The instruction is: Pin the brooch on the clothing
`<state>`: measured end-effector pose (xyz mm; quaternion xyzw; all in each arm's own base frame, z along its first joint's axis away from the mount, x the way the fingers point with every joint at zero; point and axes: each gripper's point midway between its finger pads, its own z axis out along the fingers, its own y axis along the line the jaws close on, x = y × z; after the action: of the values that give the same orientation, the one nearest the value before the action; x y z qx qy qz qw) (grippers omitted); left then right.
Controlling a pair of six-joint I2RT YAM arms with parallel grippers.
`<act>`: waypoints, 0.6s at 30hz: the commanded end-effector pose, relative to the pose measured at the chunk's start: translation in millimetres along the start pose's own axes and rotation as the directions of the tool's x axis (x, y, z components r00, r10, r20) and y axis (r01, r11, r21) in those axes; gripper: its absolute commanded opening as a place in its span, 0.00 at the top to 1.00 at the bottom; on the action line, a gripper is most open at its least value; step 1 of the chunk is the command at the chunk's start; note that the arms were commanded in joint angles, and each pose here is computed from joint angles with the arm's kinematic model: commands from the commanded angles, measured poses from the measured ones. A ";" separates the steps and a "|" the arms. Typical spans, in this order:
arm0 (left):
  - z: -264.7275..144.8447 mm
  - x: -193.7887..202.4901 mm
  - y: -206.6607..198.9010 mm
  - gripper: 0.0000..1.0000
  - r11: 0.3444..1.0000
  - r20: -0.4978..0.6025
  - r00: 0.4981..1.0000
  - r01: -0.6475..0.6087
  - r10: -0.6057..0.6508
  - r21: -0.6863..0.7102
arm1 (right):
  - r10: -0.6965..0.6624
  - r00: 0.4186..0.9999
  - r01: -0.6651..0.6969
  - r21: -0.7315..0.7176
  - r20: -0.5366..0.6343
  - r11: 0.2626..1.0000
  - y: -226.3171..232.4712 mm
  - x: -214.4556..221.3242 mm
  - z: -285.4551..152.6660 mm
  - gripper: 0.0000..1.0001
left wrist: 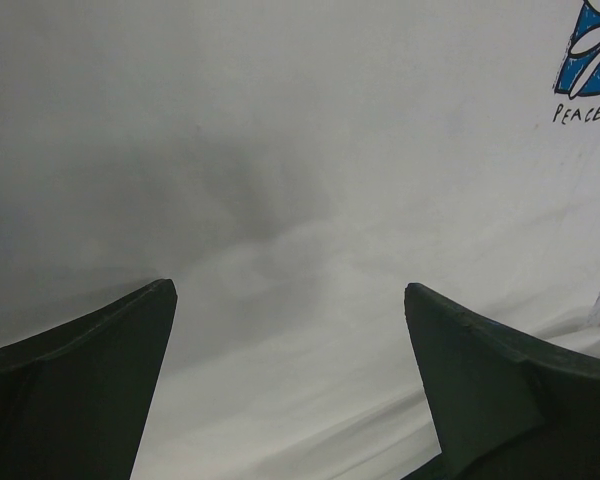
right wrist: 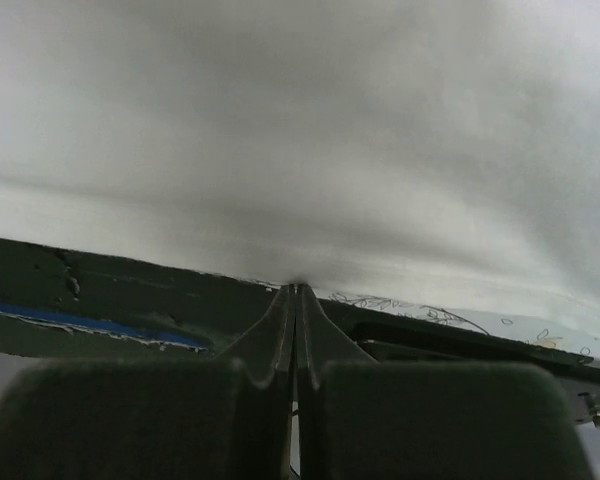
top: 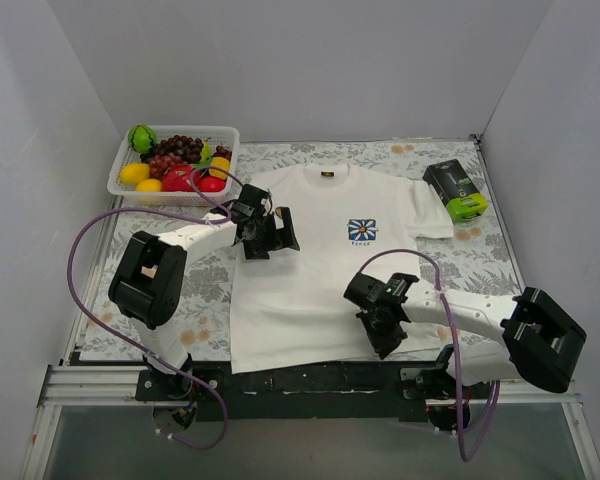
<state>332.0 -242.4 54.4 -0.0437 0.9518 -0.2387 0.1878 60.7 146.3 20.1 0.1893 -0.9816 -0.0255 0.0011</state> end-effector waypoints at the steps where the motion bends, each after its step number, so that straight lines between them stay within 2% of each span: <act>1: -1.1 -9.3 -7.8 0.02 1.000 0.025 1.000 -0.016 0.015 0.016 | 0.025 0.998 -0.026 0.013 0.056 1.000 -3.0 -2.2 -18.9 0.99; 4: -0.5 -10.3 -7.8 0.02 1.000 0.028 0.999 -0.021 0.020 0.015 | 0.048 0.967 -0.054 0.016 0.250 0.998 0.9 -43.3 -45.4 0.99; 8: -2.2 -8.6 -6.9 0.02 1.000 0.025 0.999 -0.023 0.023 0.014 | 0.078 0.904 -0.080 -0.012 0.421 0.997 11.9 -87.2 -65.4 0.99; 11: -4.0 -8.7 -6.1 0.02 1.000 0.031 0.999 -0.025 0.025 0.010 | 0.055 0.913 -0.068 0.018 0.404 0.998 12.4 -91.9 -49.3 0.99; 15: -5.7 -9.8 -8.3 0.02 0.999 0.035 0.999 -0.027 0.026 0.018 | 0.023 0.960 -0.063 0.136 0.280 0.989 1.5 -81.9 -12.1 0.99; 18: -5.8 -8.7 -7.3 0.02 1.000 0.034 0.999 -0.024 0.023 0.016 | 0.008 0.979 -0.040 0.154 0.204 0.987 -1.2 -68.9 3.0 0.99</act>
<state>331.1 -242.1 48.2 -0.0440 0.9539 -0.2351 0.1812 131.0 180.8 33.2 0.1660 -0.9768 0.0054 -0.1350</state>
